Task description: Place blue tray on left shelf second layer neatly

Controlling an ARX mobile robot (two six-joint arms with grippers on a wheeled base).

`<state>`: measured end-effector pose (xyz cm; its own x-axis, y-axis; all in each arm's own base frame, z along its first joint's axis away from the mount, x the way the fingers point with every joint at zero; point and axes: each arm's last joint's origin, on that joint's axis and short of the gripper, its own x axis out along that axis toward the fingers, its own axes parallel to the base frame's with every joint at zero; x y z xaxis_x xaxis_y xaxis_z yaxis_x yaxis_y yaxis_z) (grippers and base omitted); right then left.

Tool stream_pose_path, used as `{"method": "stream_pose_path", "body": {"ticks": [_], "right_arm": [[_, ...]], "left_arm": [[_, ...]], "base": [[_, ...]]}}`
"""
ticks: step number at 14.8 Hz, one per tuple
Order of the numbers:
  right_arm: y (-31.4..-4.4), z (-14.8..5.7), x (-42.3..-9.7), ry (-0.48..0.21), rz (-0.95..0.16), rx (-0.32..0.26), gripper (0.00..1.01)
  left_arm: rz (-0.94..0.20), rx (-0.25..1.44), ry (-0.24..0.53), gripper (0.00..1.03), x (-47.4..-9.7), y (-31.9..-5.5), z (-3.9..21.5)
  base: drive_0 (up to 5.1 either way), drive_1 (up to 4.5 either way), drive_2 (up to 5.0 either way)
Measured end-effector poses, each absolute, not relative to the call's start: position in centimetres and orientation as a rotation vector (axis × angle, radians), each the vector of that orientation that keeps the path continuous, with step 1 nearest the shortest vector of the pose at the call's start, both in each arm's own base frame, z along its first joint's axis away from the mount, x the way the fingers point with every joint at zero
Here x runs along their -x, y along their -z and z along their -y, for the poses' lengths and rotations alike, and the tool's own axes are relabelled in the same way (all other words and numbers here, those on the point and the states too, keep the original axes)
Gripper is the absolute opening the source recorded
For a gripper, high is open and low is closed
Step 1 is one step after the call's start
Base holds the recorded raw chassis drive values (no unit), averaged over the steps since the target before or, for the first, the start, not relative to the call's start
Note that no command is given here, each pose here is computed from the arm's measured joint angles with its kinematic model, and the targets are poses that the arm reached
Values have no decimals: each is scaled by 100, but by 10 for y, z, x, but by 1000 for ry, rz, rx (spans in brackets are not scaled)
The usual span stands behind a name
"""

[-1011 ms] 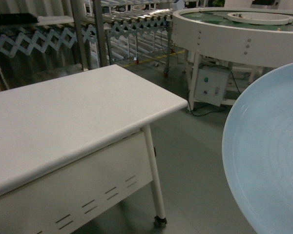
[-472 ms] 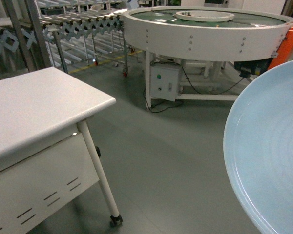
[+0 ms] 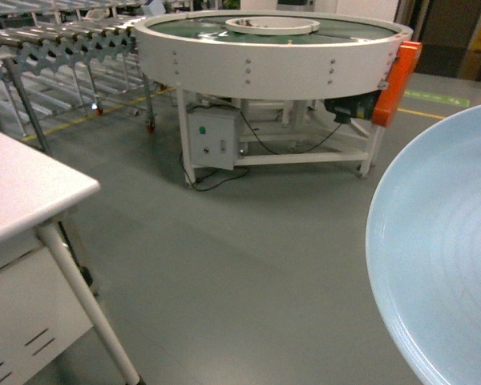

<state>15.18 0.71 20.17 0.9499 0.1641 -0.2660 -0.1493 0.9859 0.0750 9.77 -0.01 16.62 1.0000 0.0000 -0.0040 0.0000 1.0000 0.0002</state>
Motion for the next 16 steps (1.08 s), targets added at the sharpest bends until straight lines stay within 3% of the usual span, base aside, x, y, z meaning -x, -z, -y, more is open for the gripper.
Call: {"method": "stream_pose_path", "body": {"ticks": [16], "right_arm": [[-201, -7, -152, -159, -278, -54, 2]], "left_arm": [[-4, -1, 0, 98, -98, -166, 0]], "base": [[178, -1, -642]]}}
